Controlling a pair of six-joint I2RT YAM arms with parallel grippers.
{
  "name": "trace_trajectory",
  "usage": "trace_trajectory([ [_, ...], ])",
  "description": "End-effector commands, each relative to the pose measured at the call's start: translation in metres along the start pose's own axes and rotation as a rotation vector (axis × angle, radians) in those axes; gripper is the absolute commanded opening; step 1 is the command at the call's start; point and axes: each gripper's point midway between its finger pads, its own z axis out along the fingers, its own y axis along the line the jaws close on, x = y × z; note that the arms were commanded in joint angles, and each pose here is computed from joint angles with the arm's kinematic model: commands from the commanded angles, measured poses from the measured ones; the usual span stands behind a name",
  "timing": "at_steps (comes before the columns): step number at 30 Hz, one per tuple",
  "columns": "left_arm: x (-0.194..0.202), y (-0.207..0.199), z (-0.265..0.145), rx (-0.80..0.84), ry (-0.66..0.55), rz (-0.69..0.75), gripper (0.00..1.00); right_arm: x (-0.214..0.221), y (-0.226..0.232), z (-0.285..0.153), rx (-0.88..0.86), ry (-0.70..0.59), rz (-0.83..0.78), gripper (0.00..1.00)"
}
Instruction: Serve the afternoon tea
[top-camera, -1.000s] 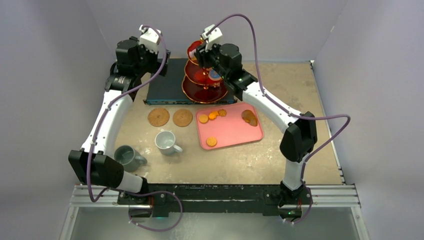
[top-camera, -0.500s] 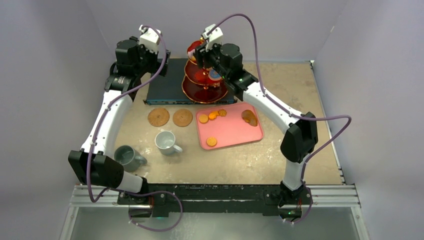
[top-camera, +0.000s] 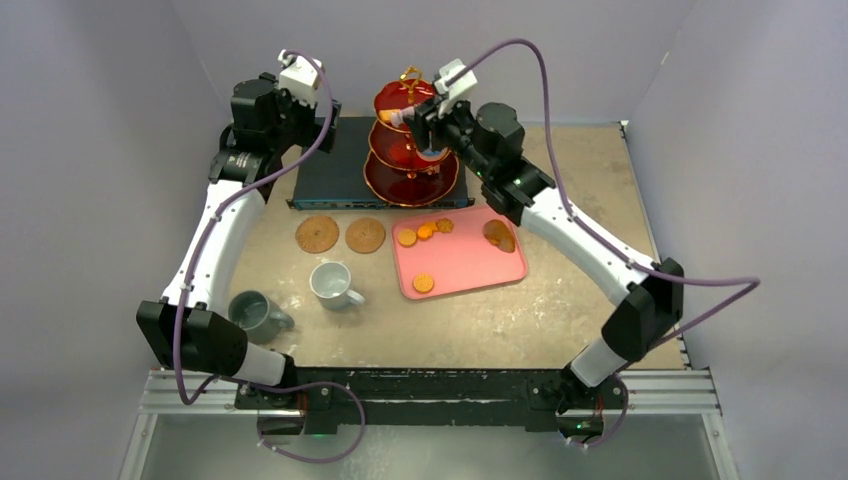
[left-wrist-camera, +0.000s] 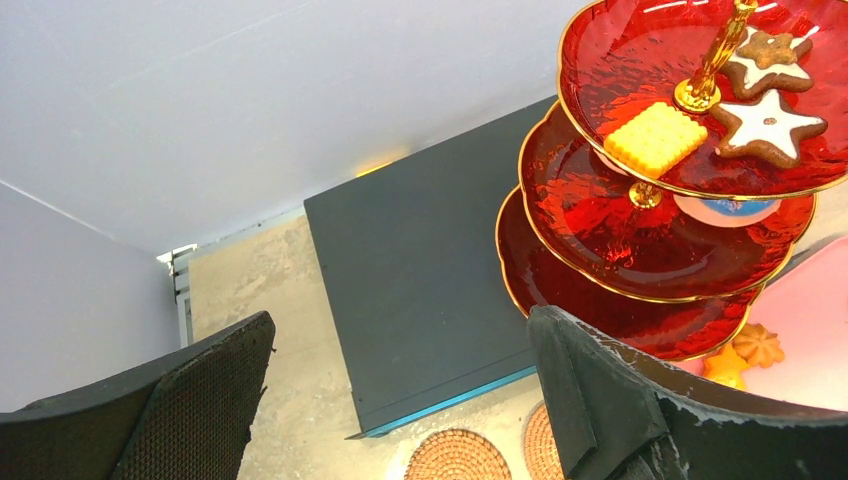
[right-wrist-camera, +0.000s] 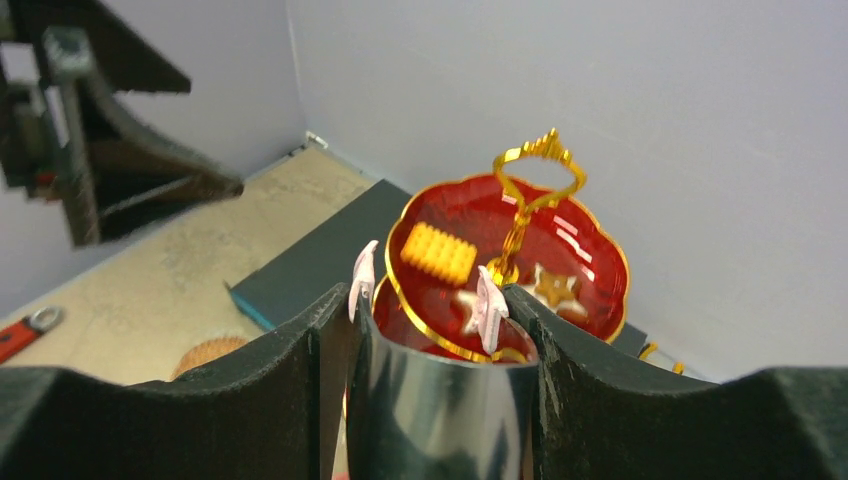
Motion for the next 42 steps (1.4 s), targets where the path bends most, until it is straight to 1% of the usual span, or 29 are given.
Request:
trace_trajectory([
  [1, -0.026, 0.008, -0.012, -0.021, -0.072, -0.008, 0.99, 0.009, 0.019, -0.031, -0.065, 0.006, 0.002, 0.56],
  [2, -0.024, 0.008, -0.010, -0.022, -0.066, -0.009, 0.99, 0.027, 0.024, -0.037, -0.071, 0.043, 0.001, 0.57],
  [7, -0.022, 0.009, -0.006, -0.023, -0.061, -0.009, 0.99, 0.077, 0.041, -0.068, -0.070, 0.134, 0.019, 0.57],
  [14, -0.030, 0.010, -0.007, -0.022, -0.075, -0.013, 0.99, 0.130, 0.063, -0.102, -0.067, 0.206, 0.079, 0.57],
  [19, -0.029, 0.007, -0.008, -0.011, -0.072, -0.018, 0.99, 0.168, 0.075, -0.120, -0.071, 0.262, 0.090, 0.56],
  [25, -0.031, 0.007, -0.010, -0.007, -0.077, -0.018, 0.99, 0.199, 0.089, -0.138, -0.101, 0.313, 0.111, 0.55],
  [30, -0.032, 0.006, -0.011, -0.004, -0.078, -0.019, 0.99, 0.214, 0.098, -0.153, -0.127, 0.336, 0.145, 0.55],
  [38, -0.033, 0.005, -0.011, 0.003, -0.081, -0.024, 0.99, 0.229, 0.110, -0.155, -0.151, 0.365, 0.153, 0.55],
  [42, -0.033, 0.005, -0.012, 0.003, -0.083, -0.023, 0.99, 0.244, 0.110, -0.154, -0.145, 0.396, 0.141, 0.54],
])
